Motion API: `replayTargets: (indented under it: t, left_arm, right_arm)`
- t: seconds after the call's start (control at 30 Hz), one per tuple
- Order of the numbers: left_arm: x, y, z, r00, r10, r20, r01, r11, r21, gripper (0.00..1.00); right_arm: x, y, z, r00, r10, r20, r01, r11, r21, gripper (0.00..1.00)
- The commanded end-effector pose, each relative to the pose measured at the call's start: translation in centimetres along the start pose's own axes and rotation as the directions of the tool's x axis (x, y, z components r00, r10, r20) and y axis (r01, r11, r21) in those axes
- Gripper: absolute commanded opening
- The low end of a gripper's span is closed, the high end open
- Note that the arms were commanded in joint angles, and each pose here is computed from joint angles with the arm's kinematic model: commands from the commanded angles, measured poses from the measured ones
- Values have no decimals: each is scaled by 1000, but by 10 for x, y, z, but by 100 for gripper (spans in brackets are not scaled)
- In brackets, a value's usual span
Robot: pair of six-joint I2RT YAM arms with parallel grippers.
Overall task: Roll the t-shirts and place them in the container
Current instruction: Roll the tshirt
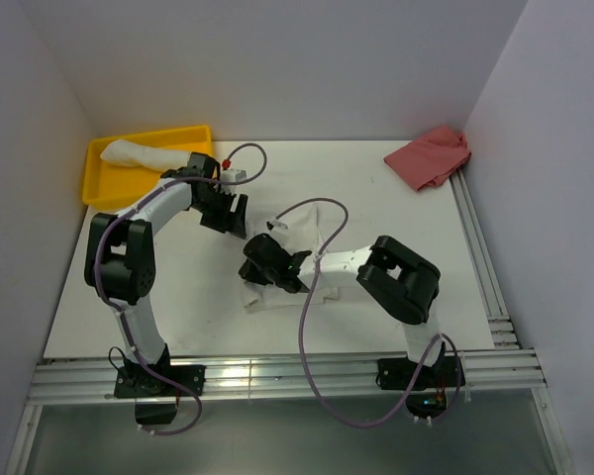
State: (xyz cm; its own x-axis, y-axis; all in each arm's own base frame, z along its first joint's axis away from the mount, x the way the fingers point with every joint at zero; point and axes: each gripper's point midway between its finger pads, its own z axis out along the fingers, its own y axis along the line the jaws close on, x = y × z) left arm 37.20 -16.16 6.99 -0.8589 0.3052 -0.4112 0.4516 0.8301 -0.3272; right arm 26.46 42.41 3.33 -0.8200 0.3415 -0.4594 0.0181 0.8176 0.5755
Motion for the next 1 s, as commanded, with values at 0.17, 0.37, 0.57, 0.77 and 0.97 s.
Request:
replayTargets:
  t: [0.17, 0.37, 0.57, 0.77, 0.97]
  left_arm:
    - [-12, -17, -20, 998, 35, 60, -40, 997, 72, 77]
    - [-4, -20, -8, 999, 22, 39, -26, 993, 119, 78]
    - [4, -20, 14, 1000, 2, 10, -4, 988, 152, 78]
    - [1, -22, 30, 1000, -5, -1, 5, 988, 154, 72]
    - [-4, -21, 33, 1000, -16, -17, 18, 993, 113, 40]
  right_arm:
    - [12, 2, -6, 956, 244, -161, -281, 920, -274, 27]
    - [12, -5, -10, 909, 350, -226, -412, 836, -363, 27]
    - [19, -21, -12, 882, 402, -247, -469, 806, -361, 28]
    - [20, -35, -14, 872, 434, -227, -488, 807, -332, 32]
    - [13, -41, -18, 902, 401, -158, -430, 860, -275, 44]
